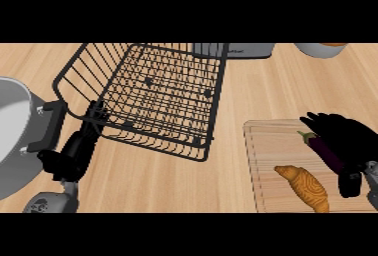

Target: Pick the eggplant from the cutting board and place it in the tiered basket

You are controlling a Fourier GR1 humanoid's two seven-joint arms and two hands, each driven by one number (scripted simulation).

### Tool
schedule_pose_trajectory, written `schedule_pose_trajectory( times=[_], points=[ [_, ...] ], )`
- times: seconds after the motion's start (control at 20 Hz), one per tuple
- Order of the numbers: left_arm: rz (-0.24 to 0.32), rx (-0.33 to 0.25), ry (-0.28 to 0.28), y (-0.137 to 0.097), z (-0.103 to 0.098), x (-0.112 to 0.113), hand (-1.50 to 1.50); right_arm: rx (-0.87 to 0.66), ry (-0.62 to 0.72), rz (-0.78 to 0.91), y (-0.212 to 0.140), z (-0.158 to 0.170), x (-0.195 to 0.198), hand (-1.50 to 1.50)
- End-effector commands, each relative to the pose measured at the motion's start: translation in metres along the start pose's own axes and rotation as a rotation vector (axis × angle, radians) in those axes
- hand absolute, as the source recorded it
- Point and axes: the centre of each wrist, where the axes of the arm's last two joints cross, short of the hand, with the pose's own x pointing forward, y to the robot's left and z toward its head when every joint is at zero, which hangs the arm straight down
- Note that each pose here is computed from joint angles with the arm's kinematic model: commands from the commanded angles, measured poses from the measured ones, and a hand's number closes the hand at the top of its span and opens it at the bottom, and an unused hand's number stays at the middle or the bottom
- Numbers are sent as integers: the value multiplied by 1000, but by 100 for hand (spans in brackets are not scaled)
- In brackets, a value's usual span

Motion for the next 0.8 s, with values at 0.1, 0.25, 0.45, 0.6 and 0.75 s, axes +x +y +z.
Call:
schedule_pose_trajectory(
  times=[0.1, 0.25, 0.45, 0.6, 0.75],
  points=[
    [16, -108, 26, -32, -13, -1, 0, -5, 35, 2, 12, -20, -20, -150],
    [16, -113, 25, -42, 4, -14, 0, 39, 18, -12, 27, -19, -15, -150],
    [20, -127, -3, -38, -17, 3, 0, 33, 11, 0, 44, -45, -22, -150],
    [7, -125, 14, -33, -18, 6, 0, 57, -1, -12, 40, -44, -32, -150],
    [13, -119, 16, -31, -5, -14, 0, 53, -9, -22, 48, -52, -30, -150]
  ],
)
